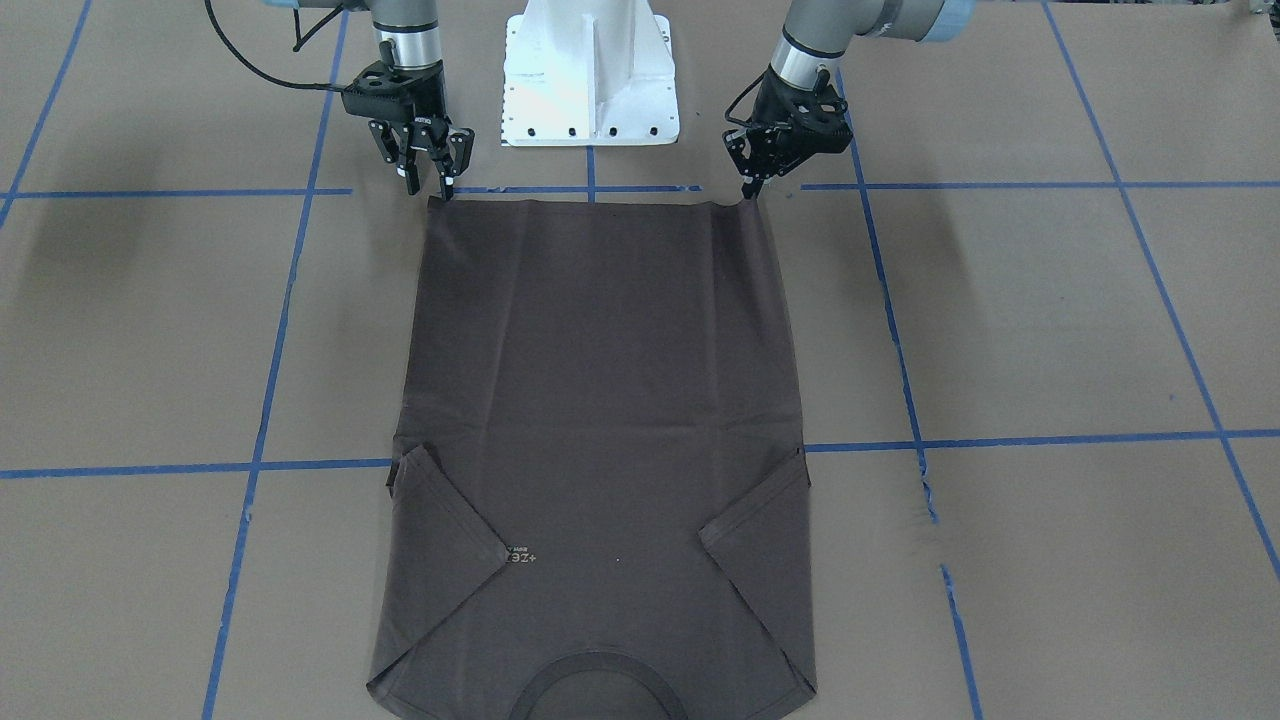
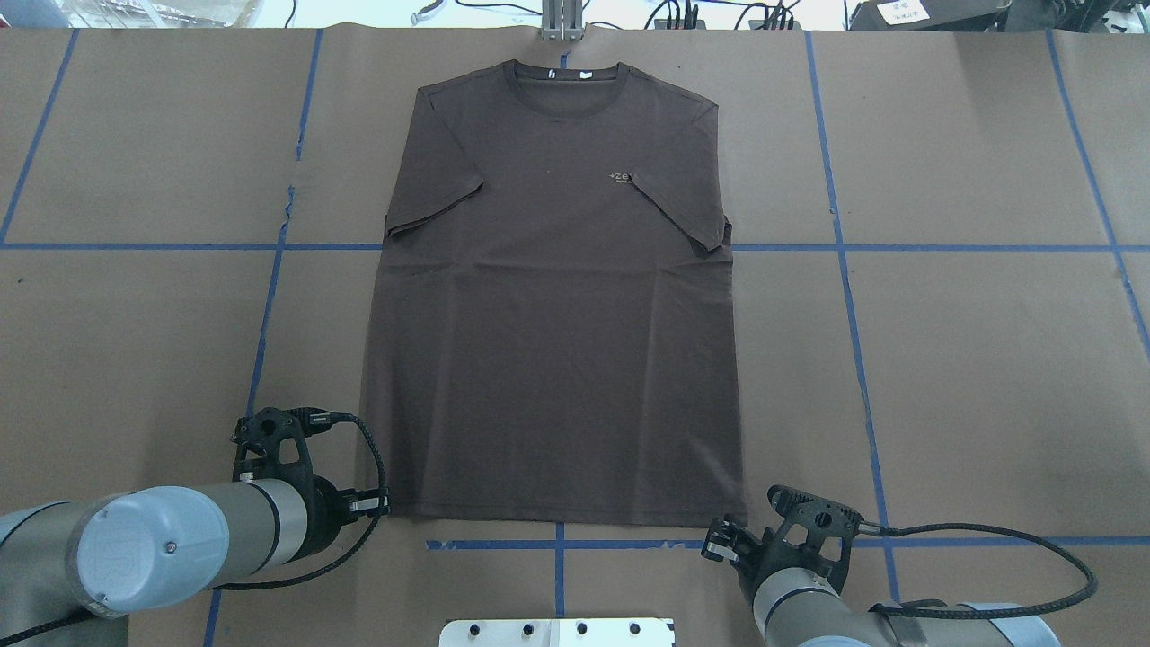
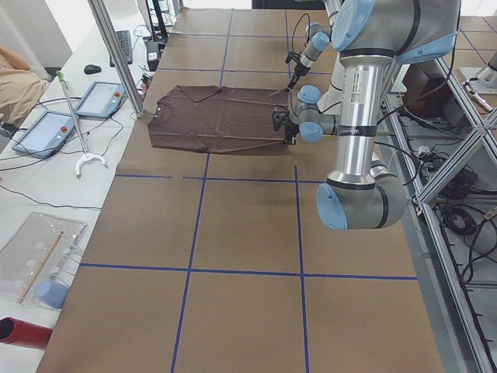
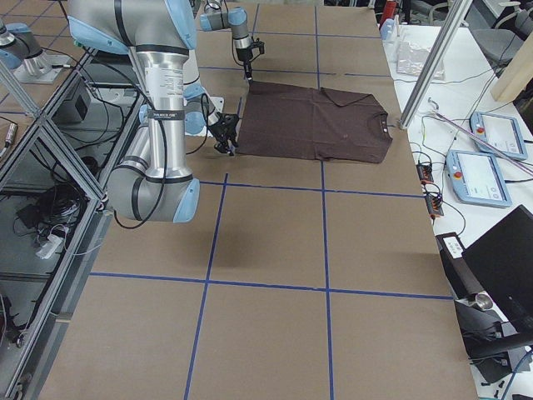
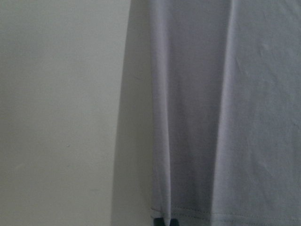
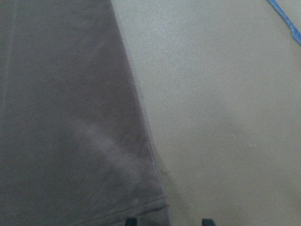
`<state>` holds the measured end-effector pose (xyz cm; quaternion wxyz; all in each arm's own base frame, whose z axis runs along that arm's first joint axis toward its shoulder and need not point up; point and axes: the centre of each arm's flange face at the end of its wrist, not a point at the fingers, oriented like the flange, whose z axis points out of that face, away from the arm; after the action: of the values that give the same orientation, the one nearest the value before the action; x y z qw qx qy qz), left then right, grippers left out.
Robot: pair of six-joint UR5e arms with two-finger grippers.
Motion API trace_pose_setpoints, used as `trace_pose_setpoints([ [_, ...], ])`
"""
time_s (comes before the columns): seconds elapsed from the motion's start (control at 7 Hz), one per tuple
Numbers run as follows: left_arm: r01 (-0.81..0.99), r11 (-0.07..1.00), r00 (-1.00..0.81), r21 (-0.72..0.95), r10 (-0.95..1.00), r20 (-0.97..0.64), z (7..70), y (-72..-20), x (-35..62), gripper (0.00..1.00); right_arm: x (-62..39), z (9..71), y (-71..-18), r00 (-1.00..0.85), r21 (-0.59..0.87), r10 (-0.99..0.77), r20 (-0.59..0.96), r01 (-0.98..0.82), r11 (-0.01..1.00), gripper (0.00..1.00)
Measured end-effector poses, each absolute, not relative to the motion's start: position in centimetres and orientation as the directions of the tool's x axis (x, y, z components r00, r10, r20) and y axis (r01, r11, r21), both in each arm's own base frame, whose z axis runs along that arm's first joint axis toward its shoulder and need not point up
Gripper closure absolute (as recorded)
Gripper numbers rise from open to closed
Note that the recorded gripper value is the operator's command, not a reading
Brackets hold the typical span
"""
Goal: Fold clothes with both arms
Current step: 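Grasp the hem corners with both grippers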
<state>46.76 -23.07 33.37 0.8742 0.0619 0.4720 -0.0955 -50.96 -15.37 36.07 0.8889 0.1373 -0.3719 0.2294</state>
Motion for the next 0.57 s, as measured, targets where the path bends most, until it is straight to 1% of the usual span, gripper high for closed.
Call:
trace_pose_setpoints([
  [0.14, 0.226, 0.974, 0.537, 0.018, -0.109, -0.837, 33.40, -23.07, 46.75, 1.00, -50.97, 36.08, -15.38, 0.618, 0.074, 0.306, 0.725, -0.510, 0.857, 0.46],
  [0.43, 0.225, 0.974, 0.537, 0.018, -0.109, -0.836, 33.42, -23.06, 46.74, 1.00, -50.98, 36.05, -15.40, 0.616, 0.075, 0.305, 0.726, -0.511, 0.856, 0.59],
  [0.57, 0.225, 0.974, 0.537, 0.018, -0.109, -0.836, 33.43, -23.06, 46.74, 1.00, -51.06, 35.92, -15.49, 0.614, 0.076, 0.305, 0.728, -0.514, 0.854, 0.57],
])
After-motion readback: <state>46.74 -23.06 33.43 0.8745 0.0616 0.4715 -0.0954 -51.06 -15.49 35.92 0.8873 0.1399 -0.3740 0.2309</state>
